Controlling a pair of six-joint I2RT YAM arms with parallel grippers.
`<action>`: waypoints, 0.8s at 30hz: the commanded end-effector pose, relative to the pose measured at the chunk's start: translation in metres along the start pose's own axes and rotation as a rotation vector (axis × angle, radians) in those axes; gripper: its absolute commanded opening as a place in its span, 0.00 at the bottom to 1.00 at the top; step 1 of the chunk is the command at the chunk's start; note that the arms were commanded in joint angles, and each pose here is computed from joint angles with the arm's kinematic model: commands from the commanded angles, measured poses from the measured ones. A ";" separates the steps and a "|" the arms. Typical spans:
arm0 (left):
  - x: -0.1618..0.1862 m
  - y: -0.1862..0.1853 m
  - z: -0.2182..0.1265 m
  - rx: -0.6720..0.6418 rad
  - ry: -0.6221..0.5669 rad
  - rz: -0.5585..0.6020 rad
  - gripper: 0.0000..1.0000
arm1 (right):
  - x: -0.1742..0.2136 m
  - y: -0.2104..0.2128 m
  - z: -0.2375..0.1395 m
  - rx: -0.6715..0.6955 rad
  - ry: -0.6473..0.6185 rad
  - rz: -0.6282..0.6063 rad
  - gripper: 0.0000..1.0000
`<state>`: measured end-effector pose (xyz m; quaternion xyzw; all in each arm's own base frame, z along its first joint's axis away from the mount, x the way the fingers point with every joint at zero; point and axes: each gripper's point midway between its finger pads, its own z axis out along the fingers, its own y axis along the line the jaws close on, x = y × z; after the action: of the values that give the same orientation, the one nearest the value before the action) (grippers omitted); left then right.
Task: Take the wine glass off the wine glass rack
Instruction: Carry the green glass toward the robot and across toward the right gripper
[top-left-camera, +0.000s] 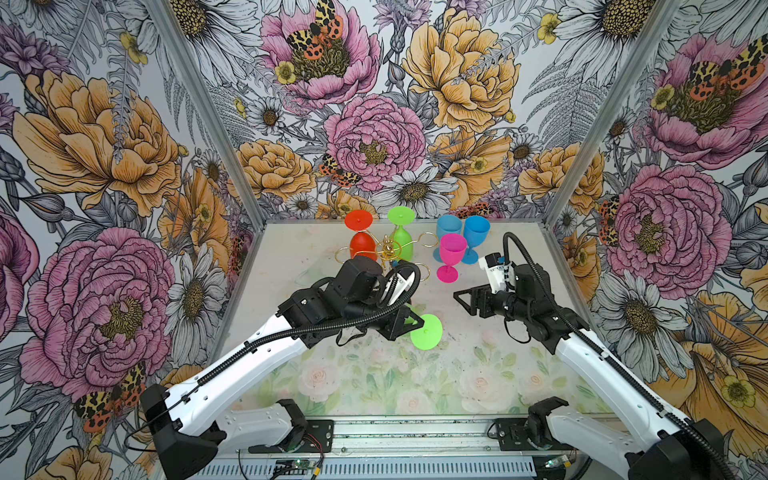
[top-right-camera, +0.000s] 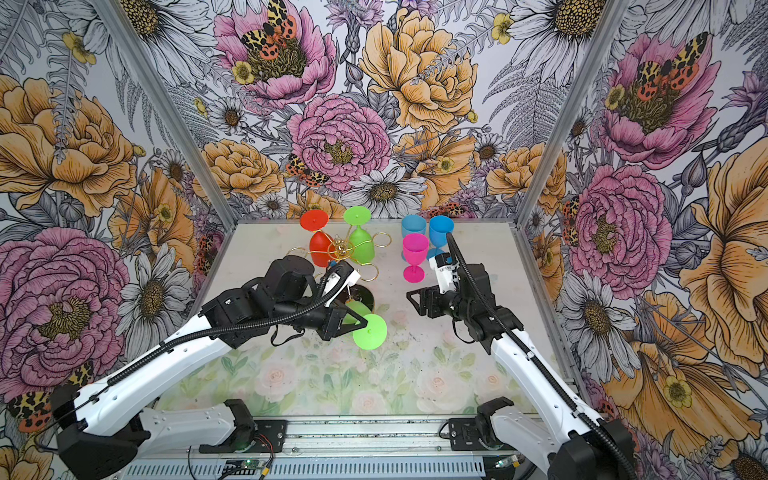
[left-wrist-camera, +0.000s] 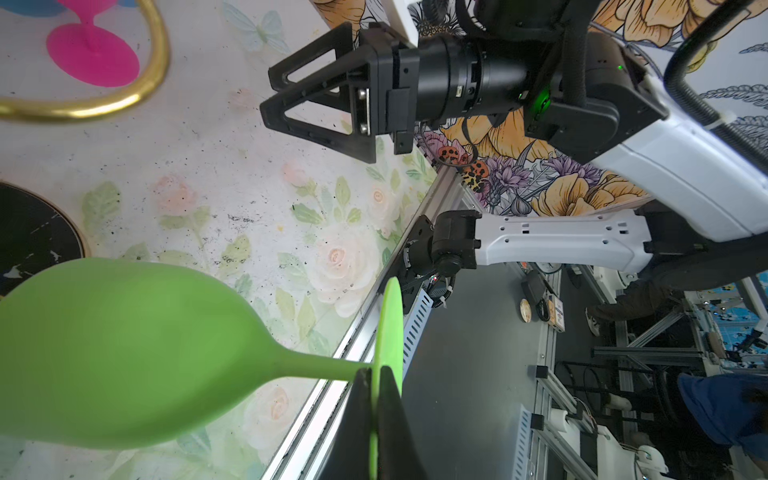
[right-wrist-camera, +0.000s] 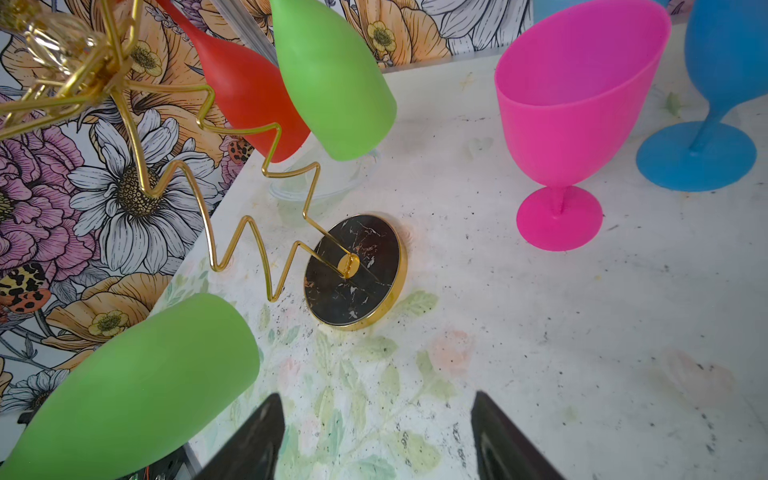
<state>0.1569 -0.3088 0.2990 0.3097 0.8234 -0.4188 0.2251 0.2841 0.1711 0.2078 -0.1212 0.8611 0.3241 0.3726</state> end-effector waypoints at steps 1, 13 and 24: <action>-0.014 -0.003 -0.003 -0.046 -0.052 0.152 0.00 | -0.014 -0.001 -0.004 0.024 -0.023 0.008 0.71; -0.008 -0.021 0.013 -0.040 -0.087 0.458 0.00 | -0.020 -0.015 0.007 0.055 0.000 0.063 0.71; 0.012 -0.016 0.024 -0.075 -0.046 0.659 0.00 | -0.034 -0.009 0.003 0.026 -0.022 0.069 0.71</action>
<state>0.1362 -0.3322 0.2821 0.5175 0.7159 -0.3228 0.3399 0.3078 0.1639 0.2100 -0.0841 0.8735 0.3161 0.3605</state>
